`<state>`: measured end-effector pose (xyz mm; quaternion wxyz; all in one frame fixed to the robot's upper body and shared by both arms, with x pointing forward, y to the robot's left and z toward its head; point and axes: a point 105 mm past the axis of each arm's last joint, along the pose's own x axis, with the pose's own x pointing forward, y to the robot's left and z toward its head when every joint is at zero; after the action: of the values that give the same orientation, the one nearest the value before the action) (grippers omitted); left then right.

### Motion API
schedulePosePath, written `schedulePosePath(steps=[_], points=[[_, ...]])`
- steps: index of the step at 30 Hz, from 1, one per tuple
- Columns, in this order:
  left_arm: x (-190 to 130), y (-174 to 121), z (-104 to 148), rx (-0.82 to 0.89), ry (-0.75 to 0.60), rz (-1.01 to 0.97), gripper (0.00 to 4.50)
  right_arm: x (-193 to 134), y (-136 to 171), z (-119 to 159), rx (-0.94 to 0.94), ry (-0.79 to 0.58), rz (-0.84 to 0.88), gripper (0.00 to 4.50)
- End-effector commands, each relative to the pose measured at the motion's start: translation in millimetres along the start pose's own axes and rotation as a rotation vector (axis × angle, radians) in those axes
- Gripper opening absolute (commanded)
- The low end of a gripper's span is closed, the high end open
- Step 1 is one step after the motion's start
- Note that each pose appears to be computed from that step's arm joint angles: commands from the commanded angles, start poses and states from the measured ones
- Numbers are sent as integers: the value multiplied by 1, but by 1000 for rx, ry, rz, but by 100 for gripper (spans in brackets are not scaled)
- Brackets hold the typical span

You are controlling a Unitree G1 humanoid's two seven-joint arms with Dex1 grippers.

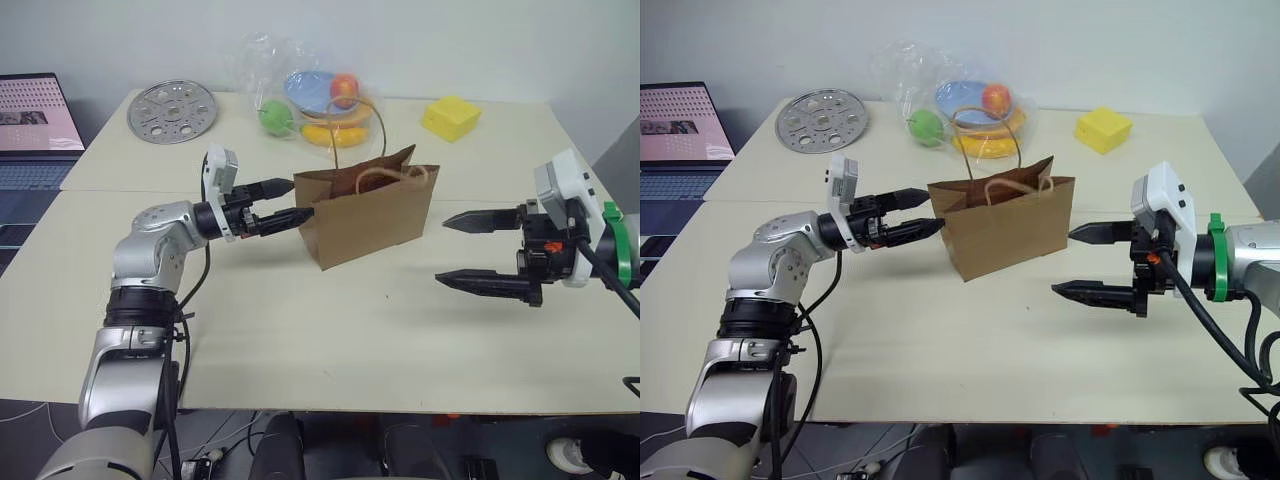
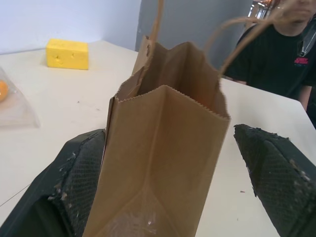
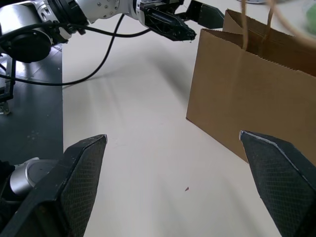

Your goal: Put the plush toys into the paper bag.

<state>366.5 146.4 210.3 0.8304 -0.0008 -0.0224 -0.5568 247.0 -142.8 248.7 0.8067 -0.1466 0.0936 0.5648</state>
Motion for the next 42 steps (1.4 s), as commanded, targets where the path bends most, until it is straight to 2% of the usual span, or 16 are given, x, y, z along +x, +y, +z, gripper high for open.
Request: schedulePosePath(steps=[1,8,20,23,30,35,42], points=[[0,-4,9,41,4,-25,446,-4,4,10,-45,-13,-4,450],[4,-8,4,68,12,-21,446,-2,3,10,-45,-14,-1,450],[34,-15,-13,124,2,21,446,2,1,7,-71,-12,-31,450],[34,-13,-13,126,-10,34,390,3,-2,4,-92,-7,-63,450],[36,-9,-8,146,-51,44,164,6,-4,-2,-143,-22,-109,450],[38,-9,-10,133,-58,22,4,5,-3,2,-192,-80,-134,450],[40,-20,-5,112,-42,-129,1,-19,3,0,-152,-48,-152,450]])
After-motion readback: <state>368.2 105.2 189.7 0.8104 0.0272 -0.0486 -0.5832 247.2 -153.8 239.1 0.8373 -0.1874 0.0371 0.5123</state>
